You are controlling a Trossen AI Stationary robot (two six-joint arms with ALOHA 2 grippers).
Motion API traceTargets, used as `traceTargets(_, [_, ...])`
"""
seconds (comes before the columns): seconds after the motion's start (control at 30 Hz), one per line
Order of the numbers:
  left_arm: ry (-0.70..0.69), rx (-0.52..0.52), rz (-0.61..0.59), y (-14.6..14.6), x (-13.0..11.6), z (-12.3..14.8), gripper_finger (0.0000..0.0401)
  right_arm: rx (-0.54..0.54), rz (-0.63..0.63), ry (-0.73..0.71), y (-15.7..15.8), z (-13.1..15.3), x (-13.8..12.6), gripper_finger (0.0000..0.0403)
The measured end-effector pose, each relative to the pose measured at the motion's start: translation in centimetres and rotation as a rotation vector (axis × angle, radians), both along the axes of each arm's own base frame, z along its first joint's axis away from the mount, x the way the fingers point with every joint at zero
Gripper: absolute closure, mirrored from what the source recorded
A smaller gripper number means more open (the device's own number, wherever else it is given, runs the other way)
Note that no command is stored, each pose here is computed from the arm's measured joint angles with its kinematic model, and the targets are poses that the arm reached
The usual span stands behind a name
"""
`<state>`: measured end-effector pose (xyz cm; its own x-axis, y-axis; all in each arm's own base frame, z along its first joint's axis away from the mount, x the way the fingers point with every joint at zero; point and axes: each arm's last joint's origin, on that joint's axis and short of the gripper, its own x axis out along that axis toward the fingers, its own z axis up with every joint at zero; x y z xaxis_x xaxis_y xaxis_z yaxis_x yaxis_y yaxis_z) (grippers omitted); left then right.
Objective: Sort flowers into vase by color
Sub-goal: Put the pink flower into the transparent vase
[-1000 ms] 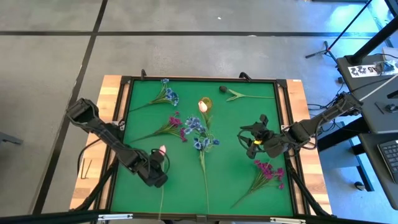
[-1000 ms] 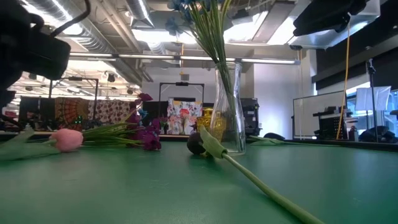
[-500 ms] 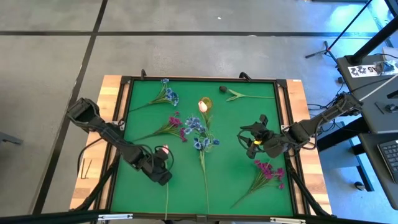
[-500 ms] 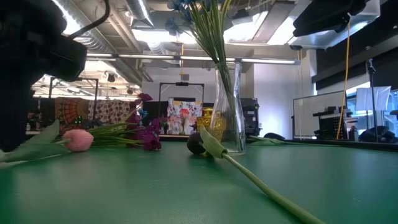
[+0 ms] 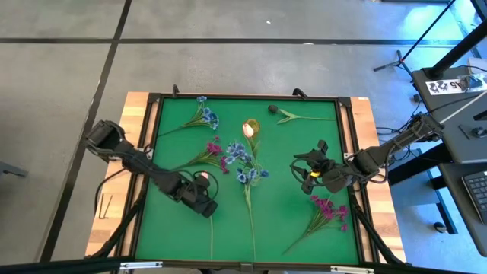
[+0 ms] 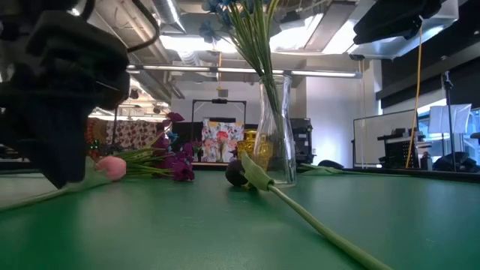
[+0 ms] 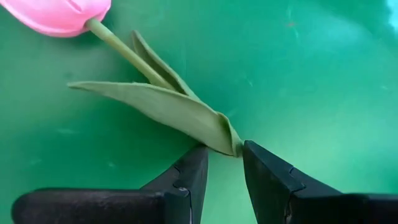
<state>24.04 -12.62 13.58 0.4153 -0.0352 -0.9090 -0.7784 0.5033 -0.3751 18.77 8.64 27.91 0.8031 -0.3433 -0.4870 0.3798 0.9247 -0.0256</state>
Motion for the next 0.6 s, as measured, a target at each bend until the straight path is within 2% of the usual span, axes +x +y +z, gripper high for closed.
traceTargets(0.27, [0.038, 0.024, 0.032, 1.2, 0.4, -0.3, 0.0303, 0.0, 0.0, 0.0, 0.0, 0.0, 0.0, 0.0221])
traceTargets(0.6, [-0.007, 0.091, 0.058, 1.4, 0.6, -0.3, 0.0315, 0.0, 0.0, 0.0, 0.0, 0.0, 0.0, 0.0221])
